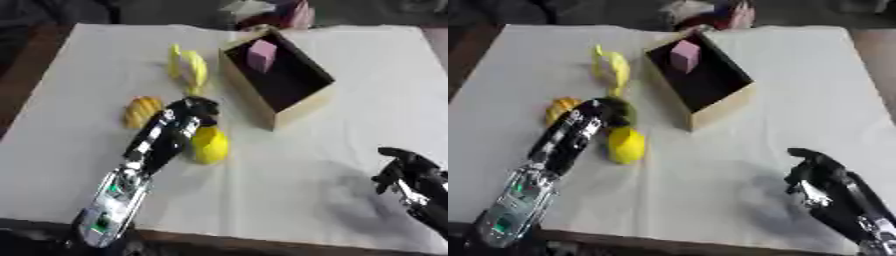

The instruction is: Pick up objects on the table and place them in the box.

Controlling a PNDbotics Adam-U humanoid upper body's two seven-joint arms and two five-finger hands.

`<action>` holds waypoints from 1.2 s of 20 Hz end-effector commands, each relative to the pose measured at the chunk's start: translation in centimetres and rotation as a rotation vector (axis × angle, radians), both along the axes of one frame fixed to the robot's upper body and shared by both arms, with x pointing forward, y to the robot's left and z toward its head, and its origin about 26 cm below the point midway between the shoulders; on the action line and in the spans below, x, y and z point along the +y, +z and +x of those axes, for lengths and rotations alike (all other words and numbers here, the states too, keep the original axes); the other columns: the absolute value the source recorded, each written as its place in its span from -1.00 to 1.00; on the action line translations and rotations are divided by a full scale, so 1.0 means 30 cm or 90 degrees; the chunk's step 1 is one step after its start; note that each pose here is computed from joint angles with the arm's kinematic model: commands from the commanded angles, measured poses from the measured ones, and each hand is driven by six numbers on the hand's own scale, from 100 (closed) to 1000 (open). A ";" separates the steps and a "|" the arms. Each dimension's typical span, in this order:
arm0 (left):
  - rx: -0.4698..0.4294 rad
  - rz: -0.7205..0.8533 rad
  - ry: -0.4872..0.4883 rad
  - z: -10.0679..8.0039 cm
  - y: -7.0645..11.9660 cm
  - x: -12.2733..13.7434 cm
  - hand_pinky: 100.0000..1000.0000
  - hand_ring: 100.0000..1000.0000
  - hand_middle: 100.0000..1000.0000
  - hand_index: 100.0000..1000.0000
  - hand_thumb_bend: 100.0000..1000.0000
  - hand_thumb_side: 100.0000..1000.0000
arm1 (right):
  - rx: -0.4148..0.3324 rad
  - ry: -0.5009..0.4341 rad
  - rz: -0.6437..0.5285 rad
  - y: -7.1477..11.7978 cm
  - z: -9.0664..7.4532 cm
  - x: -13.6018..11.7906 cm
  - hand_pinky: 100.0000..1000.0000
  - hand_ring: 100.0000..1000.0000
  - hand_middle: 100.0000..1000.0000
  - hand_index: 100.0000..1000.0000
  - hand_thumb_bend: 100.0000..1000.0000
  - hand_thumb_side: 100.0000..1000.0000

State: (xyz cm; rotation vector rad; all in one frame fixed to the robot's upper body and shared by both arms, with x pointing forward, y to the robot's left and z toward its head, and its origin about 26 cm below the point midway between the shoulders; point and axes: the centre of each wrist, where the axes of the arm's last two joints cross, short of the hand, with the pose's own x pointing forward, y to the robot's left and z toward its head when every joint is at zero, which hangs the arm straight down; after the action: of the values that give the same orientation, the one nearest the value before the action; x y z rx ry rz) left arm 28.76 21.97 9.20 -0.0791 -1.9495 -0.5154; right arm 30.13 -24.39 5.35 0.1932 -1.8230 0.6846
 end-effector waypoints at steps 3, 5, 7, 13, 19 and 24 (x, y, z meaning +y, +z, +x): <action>-0.012 0.001 -0.001 -0.002 0.016 0.001 0.43 0.23 0.22 0.46 -1.00 0.53 | -0.014 -0.005 -0.006 0.021 0.003 -0.013 0.32 -0.19 -0.15 0.64 -1.00 -0.28; -0.012 0.001 -0.001 -0.002 0.016 0.001 0.43 0.23 0.22 0.46 -1.00 0.54 | -0.015 -0.005 -0.006 0.021 0.003 -0.013 0.32 -0.19 -0.15 0.64 -1.00 -0.28; -0.012 0.001 -0.001 -0.002 0.015 0.001 0.43 0.24 0.22 0.46 -1.00 0.54 | -0.015 -0.005 -0.006 0.022 0.003 -0.013 0.32 -0.18 -0.15 0.64 -1.00 -0.28; -0.012 0.001 -0.001 -0.003 0.016 0.001 0.43 0.24 0.22 0.46 -1.00 0.53 | -0.014 -0.005 -0.005 0.021 0.002 -0.014 0.32 -0.18 -0.15 0.64 -1.00 -0.29; -0.039 0.021 0.013 -0.003 0.046 0.033 0.43 0.24 0.23 0.47 -1.00 0.36 | -0.015 -0.007 -0.005 0.022 0.002 -0.016 0.32 -0.18 -0.15 0.64 -1.00 -0.29; -0.121 0.134 0.044 -0.022 0.161 0.137 0.43 0.26 0.25 0.53 -1.00 -0.07 | -0.015 -0.011 -0.007 0.022 0.002 -0.021 0.32 -0.18 -0.15 0.64 -1.00 -0.30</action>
State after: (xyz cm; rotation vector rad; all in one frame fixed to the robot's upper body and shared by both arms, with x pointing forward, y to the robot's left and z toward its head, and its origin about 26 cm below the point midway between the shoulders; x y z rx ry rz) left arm 28.32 25.11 12.22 0.1065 -2.0188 -0.6385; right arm 30.14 -24.58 5.38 0.1854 -1.8261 0.6780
